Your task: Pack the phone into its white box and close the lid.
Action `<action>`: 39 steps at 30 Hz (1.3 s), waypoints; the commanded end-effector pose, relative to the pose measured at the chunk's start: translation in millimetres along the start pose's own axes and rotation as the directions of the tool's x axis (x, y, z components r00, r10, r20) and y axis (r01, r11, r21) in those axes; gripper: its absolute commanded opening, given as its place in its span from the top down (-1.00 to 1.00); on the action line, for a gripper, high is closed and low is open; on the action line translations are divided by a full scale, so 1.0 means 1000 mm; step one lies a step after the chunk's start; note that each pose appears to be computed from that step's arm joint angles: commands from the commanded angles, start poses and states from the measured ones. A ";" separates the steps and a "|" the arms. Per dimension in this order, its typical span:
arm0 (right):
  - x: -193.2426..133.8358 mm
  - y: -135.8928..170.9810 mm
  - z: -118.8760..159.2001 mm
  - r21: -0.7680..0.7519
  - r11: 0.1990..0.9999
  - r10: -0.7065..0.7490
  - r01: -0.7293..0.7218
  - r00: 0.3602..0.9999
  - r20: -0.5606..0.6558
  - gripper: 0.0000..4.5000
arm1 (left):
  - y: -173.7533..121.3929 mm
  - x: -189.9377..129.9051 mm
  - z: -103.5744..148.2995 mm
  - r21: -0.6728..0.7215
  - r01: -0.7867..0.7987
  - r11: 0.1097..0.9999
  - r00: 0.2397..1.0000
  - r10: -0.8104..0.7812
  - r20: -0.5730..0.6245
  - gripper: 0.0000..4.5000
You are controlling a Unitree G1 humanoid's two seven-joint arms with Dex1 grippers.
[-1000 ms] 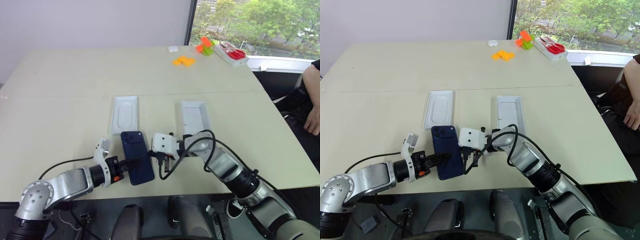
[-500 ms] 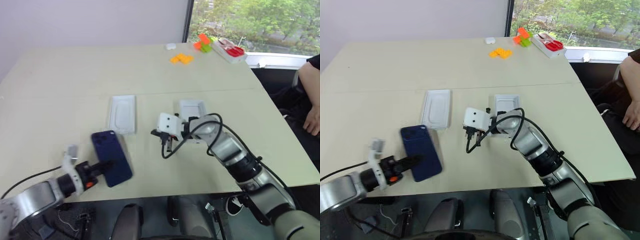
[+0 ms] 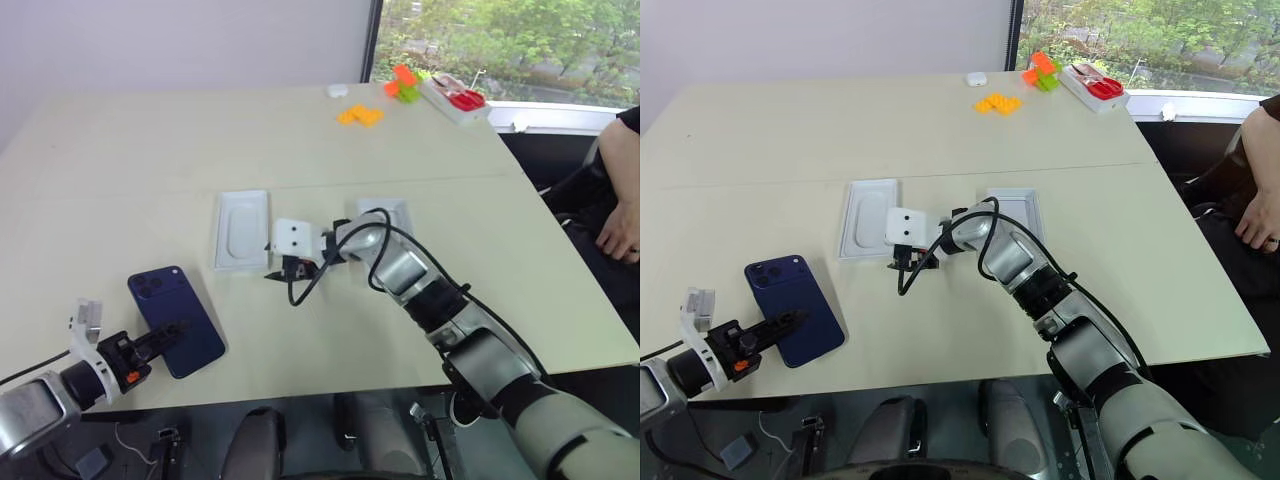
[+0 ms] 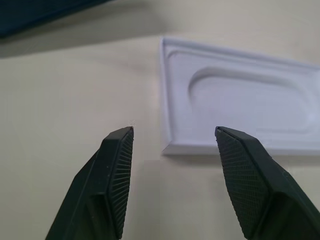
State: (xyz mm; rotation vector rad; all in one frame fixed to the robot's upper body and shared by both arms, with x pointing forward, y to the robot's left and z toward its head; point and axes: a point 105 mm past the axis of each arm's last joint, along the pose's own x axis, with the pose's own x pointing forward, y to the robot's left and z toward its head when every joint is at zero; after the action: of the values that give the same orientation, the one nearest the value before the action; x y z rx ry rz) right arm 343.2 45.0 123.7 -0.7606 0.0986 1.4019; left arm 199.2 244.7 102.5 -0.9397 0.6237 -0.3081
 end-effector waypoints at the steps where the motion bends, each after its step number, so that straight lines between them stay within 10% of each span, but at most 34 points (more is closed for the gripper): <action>1: 0.009 -0.007 0.011 -0.034 0.999 -0.019 0.019 1.000 -0.007 -0.22 | -0.013 -0.003 0.005 0.038 0.043 0.998 0.999 -0.044 0.029 1.00; 5: 0.014 -0.006 0.009 -0.049 0.999 -0.013 0.013 1.000 -0.015 0.00 | -0.013 -0.002 0.005 0.039 0.042 0.998 0.999 -0.043 0.032 1.00; 10: 0.014 0.000 0.008 -0.112 0.994 0.011 -0.014 1.000 -0.027 0.99 | -0.014 -0.001 0.006 0.041 0.045 0.998 0.998 -0.046 0.036 1.00; 39: -0.133 0.099 -0.022 -0.014 0.990 0.135 -0.139 0.980 -0.149 0.99 | -0.046 0.036 0.004 0.099 0.186 0.978 0.980 -0.177 -0.091 1.00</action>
State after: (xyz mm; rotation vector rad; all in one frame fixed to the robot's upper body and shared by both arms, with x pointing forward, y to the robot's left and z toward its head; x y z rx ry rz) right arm 236.5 -84.8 120.1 -0.8841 0.3145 1.4844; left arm 229.4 208.8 118.4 -0.9032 0.6066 -0.4819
